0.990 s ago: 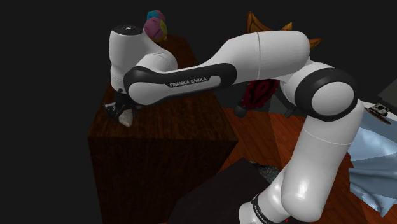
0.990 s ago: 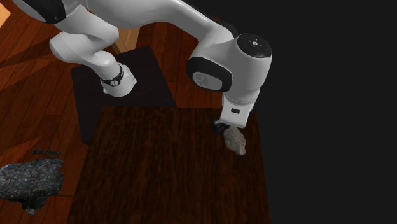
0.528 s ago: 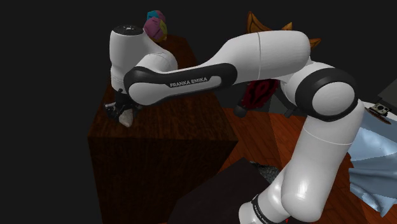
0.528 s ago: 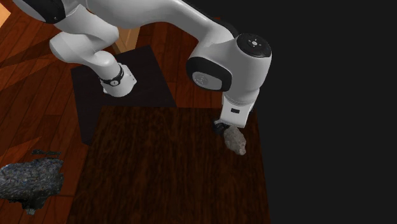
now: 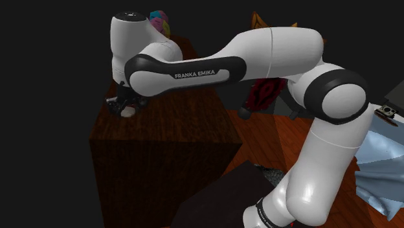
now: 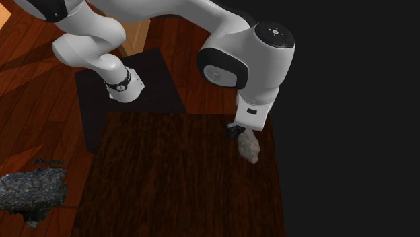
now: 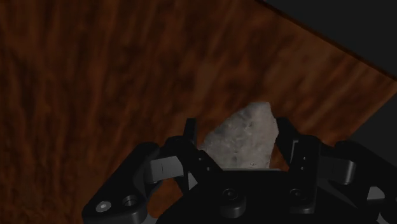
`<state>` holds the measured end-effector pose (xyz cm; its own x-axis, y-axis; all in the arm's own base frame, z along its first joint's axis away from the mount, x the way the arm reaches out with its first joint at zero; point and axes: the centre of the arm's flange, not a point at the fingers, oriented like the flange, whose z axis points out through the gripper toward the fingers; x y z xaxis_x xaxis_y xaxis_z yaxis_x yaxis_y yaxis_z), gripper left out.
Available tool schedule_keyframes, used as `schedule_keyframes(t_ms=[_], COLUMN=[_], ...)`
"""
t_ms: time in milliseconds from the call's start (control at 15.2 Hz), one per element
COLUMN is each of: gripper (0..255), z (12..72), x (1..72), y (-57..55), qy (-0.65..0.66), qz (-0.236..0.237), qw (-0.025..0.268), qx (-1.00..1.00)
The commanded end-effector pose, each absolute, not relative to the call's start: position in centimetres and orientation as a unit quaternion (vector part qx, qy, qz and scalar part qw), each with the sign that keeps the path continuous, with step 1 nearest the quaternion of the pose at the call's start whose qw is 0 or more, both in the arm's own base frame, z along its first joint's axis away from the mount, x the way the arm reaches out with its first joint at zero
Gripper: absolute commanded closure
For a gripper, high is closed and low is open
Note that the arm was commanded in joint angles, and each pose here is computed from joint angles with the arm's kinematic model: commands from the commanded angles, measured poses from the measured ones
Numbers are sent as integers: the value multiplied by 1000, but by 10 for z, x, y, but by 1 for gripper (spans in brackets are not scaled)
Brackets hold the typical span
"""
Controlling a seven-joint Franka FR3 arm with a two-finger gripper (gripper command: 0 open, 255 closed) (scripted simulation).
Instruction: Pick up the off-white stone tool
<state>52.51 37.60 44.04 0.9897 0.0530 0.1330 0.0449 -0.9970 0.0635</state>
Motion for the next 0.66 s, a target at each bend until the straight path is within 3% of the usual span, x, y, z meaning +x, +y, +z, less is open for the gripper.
schedule_keyframes(t_ms=[0, 594], gripper=[255, 255], z=[451, 489], x=[526, 526], y=[376, 376], qy=[25, 25], qz=[67, 67], qw=[30, 30], qx=[997, 997])
